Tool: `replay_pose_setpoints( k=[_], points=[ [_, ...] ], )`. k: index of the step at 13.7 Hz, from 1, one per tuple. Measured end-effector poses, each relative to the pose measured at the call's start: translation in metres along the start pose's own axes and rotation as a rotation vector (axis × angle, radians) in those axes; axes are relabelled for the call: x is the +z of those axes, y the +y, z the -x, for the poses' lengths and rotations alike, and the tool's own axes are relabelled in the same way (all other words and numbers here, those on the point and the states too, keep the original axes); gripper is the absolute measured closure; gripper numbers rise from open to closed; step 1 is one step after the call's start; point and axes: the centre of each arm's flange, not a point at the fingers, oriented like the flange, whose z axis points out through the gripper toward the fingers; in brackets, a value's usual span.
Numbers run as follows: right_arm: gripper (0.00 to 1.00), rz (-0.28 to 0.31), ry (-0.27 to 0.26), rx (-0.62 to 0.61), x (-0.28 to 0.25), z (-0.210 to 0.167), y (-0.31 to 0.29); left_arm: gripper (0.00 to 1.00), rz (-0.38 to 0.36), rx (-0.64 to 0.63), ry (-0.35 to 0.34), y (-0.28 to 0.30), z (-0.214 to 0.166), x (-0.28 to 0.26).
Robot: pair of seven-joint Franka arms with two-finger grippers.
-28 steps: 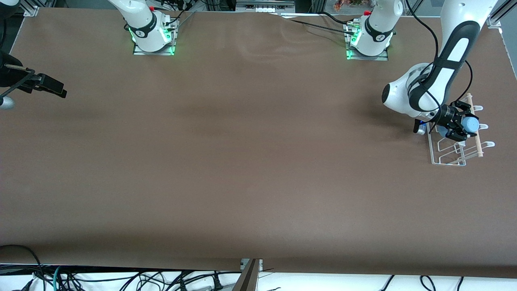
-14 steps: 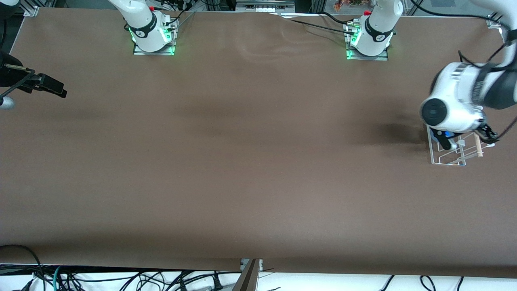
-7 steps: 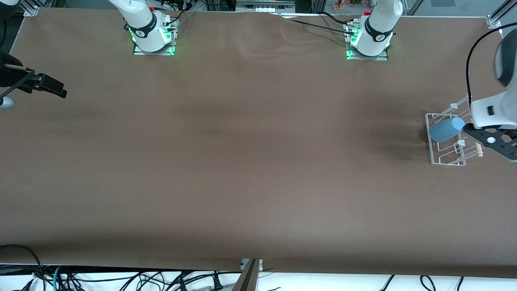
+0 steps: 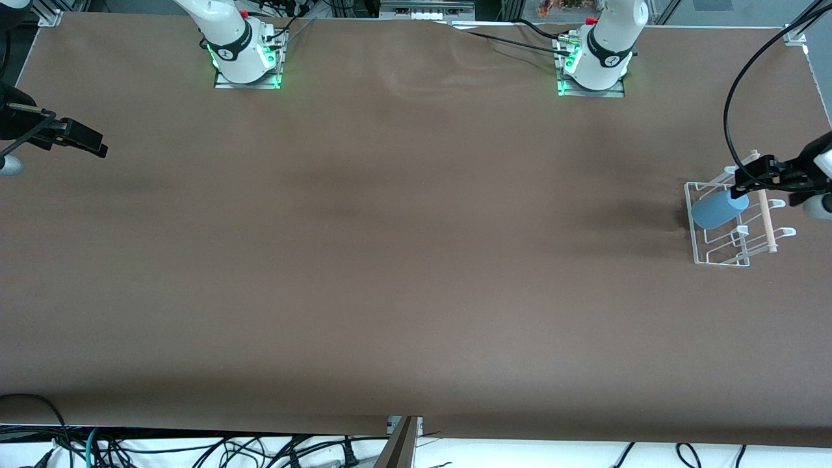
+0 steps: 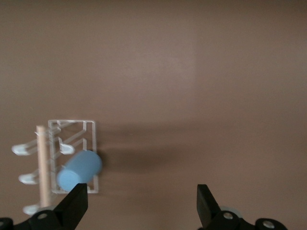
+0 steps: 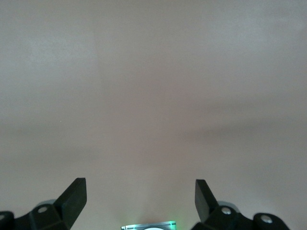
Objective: Transfer cup to left arm and place on rack
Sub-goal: 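Open the left gripper and lift it away from the rack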
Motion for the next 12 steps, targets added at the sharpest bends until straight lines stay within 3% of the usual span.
replay_pose_setpoints(
  k=[3, 12],
  points=[
    [0.00, 0.000, 0.000, 0.000, 0.000, 0.000, 0.000, 0.00, 0.013, -0.089, 0.001, 0.021, 0.010, -0.013],
    [0.00, 0.000, 0.000, -0.001, 0.000, 0.000, 0.000, 0.00, -0.003, -0.088, -0.037, 0.032, 0.011, -0.003]
  ],
)
